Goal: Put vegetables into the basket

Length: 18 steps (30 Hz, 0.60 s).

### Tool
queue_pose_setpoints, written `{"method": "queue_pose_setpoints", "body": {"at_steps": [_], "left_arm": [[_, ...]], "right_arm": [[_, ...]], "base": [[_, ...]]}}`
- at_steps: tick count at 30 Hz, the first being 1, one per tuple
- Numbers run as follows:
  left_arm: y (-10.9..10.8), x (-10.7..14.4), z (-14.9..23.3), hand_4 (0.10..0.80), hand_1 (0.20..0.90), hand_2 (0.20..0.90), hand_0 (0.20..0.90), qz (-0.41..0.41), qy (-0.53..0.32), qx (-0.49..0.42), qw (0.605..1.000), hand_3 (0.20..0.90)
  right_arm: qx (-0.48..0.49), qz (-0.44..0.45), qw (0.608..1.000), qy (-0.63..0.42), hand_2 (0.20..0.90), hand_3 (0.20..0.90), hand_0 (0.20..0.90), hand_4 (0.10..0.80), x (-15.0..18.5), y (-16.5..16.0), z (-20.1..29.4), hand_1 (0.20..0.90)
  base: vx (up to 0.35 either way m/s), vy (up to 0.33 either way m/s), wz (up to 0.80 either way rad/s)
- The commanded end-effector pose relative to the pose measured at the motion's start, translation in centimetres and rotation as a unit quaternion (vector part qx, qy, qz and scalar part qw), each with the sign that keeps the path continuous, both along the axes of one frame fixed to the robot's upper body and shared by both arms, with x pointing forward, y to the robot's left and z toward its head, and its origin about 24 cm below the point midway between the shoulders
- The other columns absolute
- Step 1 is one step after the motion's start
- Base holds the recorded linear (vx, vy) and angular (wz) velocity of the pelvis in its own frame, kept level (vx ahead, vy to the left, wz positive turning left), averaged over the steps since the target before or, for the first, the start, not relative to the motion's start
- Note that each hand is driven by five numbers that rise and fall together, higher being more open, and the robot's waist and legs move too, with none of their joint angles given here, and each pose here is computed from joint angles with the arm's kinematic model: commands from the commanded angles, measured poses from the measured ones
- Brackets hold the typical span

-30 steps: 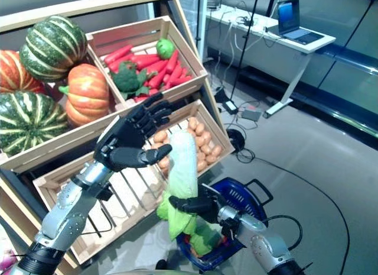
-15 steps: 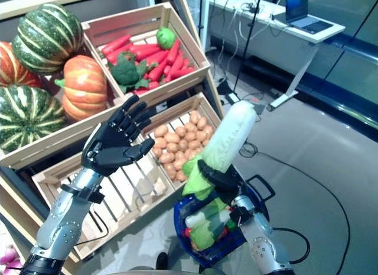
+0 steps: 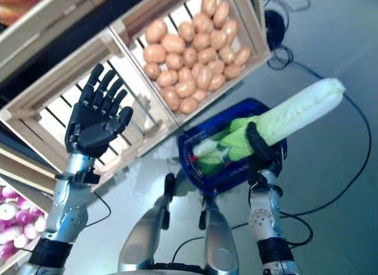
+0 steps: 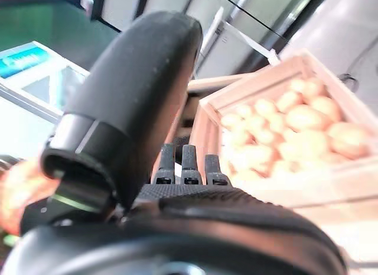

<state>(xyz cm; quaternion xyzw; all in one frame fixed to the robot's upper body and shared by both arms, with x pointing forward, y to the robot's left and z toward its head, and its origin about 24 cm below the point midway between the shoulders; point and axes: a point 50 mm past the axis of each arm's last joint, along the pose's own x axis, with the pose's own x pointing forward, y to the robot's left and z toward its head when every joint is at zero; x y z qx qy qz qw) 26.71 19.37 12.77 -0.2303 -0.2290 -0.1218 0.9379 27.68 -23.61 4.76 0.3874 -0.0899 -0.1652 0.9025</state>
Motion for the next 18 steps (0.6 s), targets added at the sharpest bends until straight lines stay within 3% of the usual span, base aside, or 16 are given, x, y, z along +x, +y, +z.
{"method": "queue_pose_setpoints", "body": {"at_steps": [1, 11, 18], "left_arm": [[-0.2, -0.6, 6.2, 0.8, 0.9, 0.9, 0.9, 0.005, -0.183, -0.036, 0.982, 0.9], [-1.5, 0.6, 7.1, 0.8, 0.9, 0.9, 0.9, 0.004, -0.186, -0.052, 0.981, 0.9], [-3.0, 1.3, 7.5, 0.8, 0.9, 0.9, 0.9, -0.024, -0.181, -0.047, 0.982, 0.9]], "right_arm": [[-0.027, -0.075, 0.984, -0.162, 0.3, 0.3, 0.3, 0.4, 0.9, -1.3, 7.0, 0.3], [0.01, -0.075, 0.994, -0.077, 0.3, 0.3, 0.3, 0.4, 4.2, -2.1, 5.3, 0.3], [-0.043, 0.013, 0.999, -0.022, 0.3, 0.3, 0.3, 0.4, 6.9, -0.9, 5.4, 0.3]], "base": [[-0.12, -0.042, 0.03], [-0.034, -0.01, 0.12], [-0.02, -0.017, 0.11]]}}
